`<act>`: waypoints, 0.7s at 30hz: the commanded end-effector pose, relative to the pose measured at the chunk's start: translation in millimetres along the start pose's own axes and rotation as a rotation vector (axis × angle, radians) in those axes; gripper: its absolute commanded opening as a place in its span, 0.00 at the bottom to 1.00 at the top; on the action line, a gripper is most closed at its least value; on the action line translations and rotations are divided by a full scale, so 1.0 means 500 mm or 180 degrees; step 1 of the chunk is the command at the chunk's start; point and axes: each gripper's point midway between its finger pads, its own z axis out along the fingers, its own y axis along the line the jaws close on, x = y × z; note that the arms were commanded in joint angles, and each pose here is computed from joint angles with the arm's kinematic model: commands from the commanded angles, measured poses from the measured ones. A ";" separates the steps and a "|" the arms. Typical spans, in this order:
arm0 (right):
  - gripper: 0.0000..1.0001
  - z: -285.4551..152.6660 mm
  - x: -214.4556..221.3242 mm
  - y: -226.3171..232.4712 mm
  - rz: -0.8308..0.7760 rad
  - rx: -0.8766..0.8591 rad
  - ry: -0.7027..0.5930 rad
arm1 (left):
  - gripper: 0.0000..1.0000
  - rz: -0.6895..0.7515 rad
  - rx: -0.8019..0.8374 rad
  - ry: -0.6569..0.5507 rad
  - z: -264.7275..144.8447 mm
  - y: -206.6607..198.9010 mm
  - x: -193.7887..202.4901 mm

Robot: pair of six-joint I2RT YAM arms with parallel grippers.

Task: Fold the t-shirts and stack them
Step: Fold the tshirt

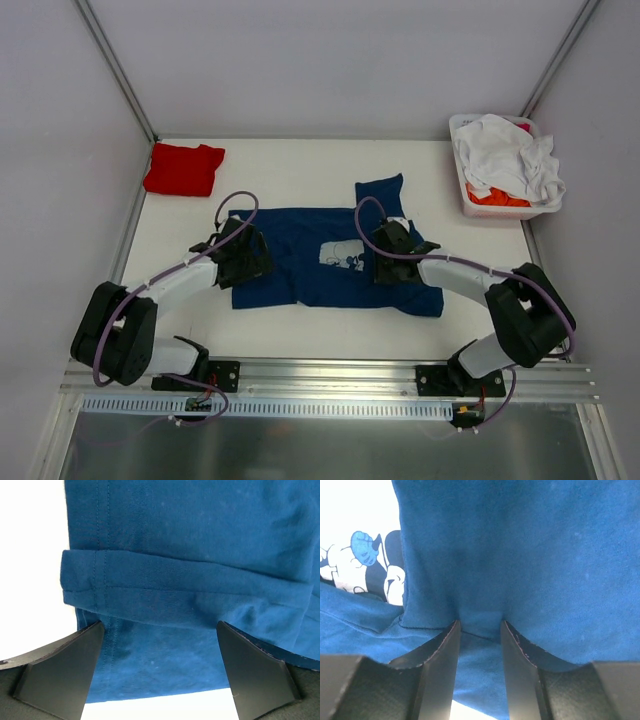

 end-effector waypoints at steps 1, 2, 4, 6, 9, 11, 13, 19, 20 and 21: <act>0.41 -0.017 0.097 -0.017 0.0022 0.0167 0.0365 | 0.99 -0.0139 -0.0281 0.0402 -0.011 0.056 0.099; 0.42 -0.020 0.097 -0.020 0.0010 0.0210 0.0334 | 0.99 -0.0137 -0.0281 0.0367 -0.017 0.060 0.101; 0.42 -0.027 0.108 -0.023 0.0003 0.0230 0.0331 | 0.99 -0.0122 -0.0345 0.0390 -0.022 0.076 0.114; 0.42 -0.029 0.113 -0.034 -0.0002 0.0296 0.0317 | 0.99 -0.0118 -0.0411 0.0339 -0.033 0.091 0.115; 0.42 -0.037 0.115 -0.052 0.0004 0.0410 0.0305 | 0.99 -0.0127 -0.0426 0.0318 -0.041 0.097 0.115; 0.42 -0.039 0.116 -0.062 0.0041 0.0499 0.0283 | 0.99 -0.0149 -0.0454 0.0351 -0.048 0.103 0.122; 0.42 -0.042 0.124 -0.072 0.0065 0.0565 0.0301 | 0.99 -0.0154 -0.0525 0.0387 -0.054 0.114 0.130; 0.42 -0.038 0.130 -0.081 0.0122 0.0621 0.0288 | 0.99 -0.0138 -0.0690 0.0338 -0.065 0.133 0.124; 0.42 -0.038 0.128 -0.081 0.0122 0.0626 0.0278 | 0.99 -0.0140 -0.0724 0.0351 -0.065 0.136 0.125; 0.42 -0.038 0.126 -0.080 0.0118 0.0629 0.0269 | 0.99 -0.0139 -0.0751 0.0350 -0.066 0.138 0.124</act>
